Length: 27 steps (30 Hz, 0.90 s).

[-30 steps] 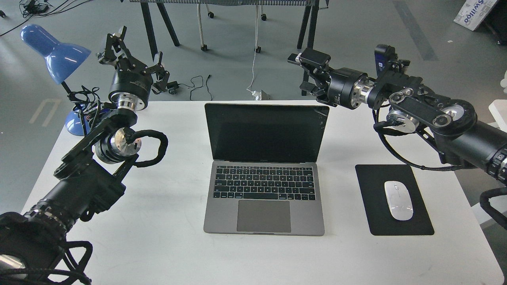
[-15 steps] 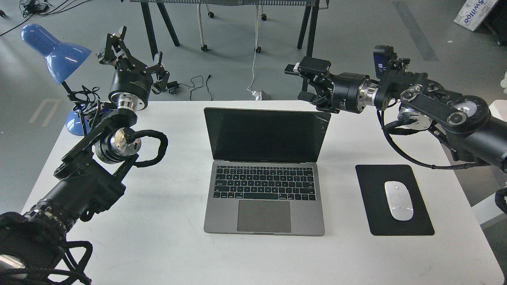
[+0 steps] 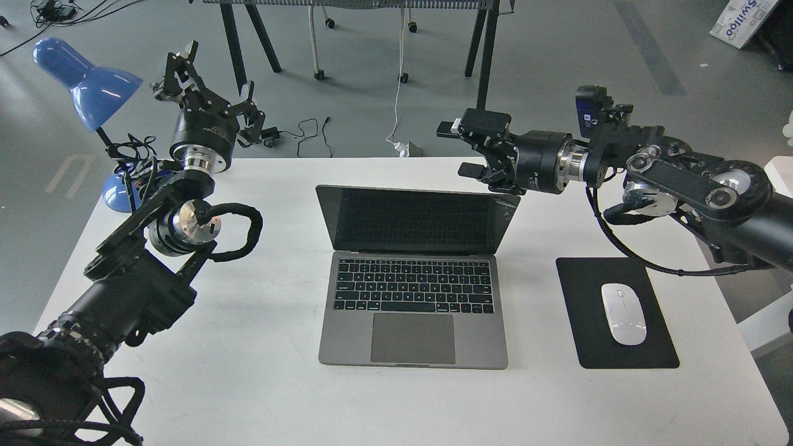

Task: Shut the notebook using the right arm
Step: 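Move the right gripper over the top edge of the laptop screen, then push the screen down toward the keyboard with the right gripper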

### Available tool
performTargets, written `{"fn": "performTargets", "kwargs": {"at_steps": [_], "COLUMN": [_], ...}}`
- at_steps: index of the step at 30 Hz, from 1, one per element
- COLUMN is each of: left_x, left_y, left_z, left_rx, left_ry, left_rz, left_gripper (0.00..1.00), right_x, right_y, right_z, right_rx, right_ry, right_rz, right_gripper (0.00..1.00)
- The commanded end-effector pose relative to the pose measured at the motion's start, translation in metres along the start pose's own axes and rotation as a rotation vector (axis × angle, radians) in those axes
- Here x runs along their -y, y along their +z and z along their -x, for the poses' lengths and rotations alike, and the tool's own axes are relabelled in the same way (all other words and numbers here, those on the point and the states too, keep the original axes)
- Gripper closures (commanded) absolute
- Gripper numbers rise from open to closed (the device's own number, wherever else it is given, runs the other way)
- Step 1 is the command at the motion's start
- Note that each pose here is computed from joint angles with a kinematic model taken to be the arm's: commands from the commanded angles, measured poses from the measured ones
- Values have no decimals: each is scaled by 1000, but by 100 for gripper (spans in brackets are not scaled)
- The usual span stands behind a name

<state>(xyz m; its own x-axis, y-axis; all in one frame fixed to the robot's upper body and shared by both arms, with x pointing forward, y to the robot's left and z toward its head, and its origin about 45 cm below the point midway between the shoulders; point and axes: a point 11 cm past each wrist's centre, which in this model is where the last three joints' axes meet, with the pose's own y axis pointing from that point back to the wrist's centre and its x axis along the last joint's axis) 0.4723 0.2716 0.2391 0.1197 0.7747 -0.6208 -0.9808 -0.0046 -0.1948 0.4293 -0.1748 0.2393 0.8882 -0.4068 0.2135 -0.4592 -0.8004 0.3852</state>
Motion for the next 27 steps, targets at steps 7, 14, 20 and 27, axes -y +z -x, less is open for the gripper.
{"fn": "performTargets", "kwargs": {"at_steps": [7,14,20,27], "left_x": [0,0,0,0], "left_y": [0,-1,0,0], "left_z": [0,1,0,0], "left_rx": [-1,0,-1,-1], "left_ry": [1,-1,0,1], "left_rz": [1,-1,0,1], "left_gripper": [0,0,0,0], "right_x": [10,12,20,26], "right_y": [17,37,54,71], "right_z": [34,60,85,107], "right_rx": [4,14,-17,-22], "right_ry": [-102,-172,-238,-286], "right_rz": [47,92,127,160], "right_gripper": [0,0,0,0]}}
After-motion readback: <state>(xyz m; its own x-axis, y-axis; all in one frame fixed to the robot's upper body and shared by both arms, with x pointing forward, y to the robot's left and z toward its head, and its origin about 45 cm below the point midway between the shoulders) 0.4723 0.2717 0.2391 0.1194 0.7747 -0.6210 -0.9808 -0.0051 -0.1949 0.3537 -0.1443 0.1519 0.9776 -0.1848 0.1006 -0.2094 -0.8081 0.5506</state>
